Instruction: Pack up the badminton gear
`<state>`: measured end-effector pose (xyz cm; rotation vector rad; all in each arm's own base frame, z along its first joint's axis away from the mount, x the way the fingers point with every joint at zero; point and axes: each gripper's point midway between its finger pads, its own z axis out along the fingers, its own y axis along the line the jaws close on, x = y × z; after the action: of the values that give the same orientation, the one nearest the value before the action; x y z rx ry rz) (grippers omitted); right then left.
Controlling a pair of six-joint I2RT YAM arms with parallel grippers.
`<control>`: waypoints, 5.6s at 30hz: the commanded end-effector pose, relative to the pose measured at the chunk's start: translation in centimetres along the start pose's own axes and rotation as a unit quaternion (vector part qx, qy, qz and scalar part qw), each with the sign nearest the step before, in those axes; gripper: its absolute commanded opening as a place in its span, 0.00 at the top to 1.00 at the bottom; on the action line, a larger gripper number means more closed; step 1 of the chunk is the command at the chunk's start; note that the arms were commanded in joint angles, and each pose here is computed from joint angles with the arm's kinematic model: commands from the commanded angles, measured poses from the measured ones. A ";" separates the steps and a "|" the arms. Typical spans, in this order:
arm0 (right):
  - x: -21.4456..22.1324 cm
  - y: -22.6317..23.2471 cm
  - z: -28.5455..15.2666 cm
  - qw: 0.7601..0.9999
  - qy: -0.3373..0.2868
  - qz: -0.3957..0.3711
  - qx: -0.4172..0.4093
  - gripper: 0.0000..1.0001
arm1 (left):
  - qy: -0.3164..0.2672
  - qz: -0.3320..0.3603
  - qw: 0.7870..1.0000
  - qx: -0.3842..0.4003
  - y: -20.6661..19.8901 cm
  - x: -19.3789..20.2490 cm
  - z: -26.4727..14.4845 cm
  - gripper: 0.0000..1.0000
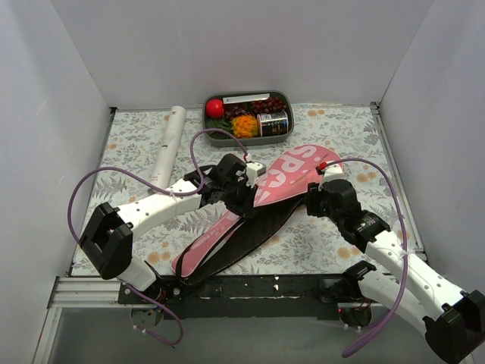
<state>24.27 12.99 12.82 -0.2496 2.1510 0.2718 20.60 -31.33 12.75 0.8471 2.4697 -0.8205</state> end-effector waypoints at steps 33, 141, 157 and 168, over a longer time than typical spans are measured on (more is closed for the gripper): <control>-0.6 -0.8 5.2 1.000 -0.001 -0.020 0.021 0.58 | -0.056 0.039 0.997 0.021 -1.7 -2.5 -4.5 0.92; 6.1 1.2 4.2 0.990 0.121 0.059 0.050 0.53 | 0.003 -0.021 0.985 -0.170 12.1 -1.9 11.5 0.69; 5.5 1.9 8.1 0.994 0.111 -0.002 -0.003 0.53 | 0.002 -0.017 0.986 -0.169 12.0 -2.2 11.3 0.70; 6.1 1.5 9.8 0.995 0.103 0.009 0.010 0.55 | 0.001 -0.013 0.985 -0.170 12.0 -2.4 11.1 0.70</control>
<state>26.90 16.24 2.39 -0.2657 2.3986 0.2300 32.82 -35.93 3.29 0.6901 2.4137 -0.5767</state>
